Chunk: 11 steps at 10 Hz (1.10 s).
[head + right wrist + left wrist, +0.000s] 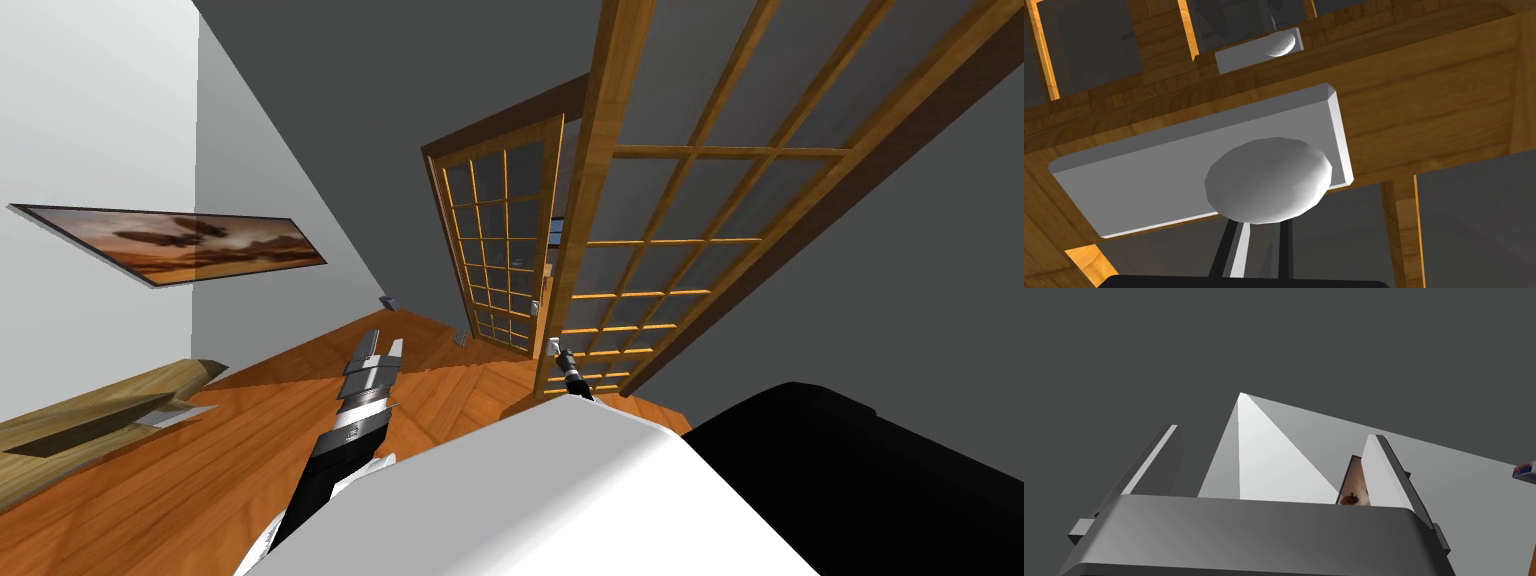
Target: Pull the door open
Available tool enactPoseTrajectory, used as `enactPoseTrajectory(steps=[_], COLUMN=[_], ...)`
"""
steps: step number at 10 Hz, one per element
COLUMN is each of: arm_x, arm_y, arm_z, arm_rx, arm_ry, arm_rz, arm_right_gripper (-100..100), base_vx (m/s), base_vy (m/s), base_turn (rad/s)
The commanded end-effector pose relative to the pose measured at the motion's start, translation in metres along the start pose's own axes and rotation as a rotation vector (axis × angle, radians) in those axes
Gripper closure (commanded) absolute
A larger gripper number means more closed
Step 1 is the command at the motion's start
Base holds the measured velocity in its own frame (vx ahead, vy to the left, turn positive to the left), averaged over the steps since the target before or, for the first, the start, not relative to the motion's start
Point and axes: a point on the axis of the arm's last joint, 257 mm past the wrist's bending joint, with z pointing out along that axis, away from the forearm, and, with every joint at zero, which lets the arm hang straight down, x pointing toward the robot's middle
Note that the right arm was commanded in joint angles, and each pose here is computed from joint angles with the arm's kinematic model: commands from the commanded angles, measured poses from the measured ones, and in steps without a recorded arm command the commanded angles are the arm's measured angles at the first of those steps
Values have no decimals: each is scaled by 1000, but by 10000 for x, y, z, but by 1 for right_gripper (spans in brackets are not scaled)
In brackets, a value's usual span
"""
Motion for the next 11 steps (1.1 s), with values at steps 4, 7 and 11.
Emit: enactPoseTrajectory(steps=[4, 7, 11], arm_x=[166, 154, 41], arm_y=[43, 41, -28], arm_z=[85, 96, 20], arm_rx=[-19, -18, -4], arm_ry=[24, 19, -31], arm_rz=[142, 233, 349], arm_right_gripper=[100, 100, -100], base_vx=[-28, -38, -58], base_vy=[-9, -14, -22], base_turn=[42, 46, 16])
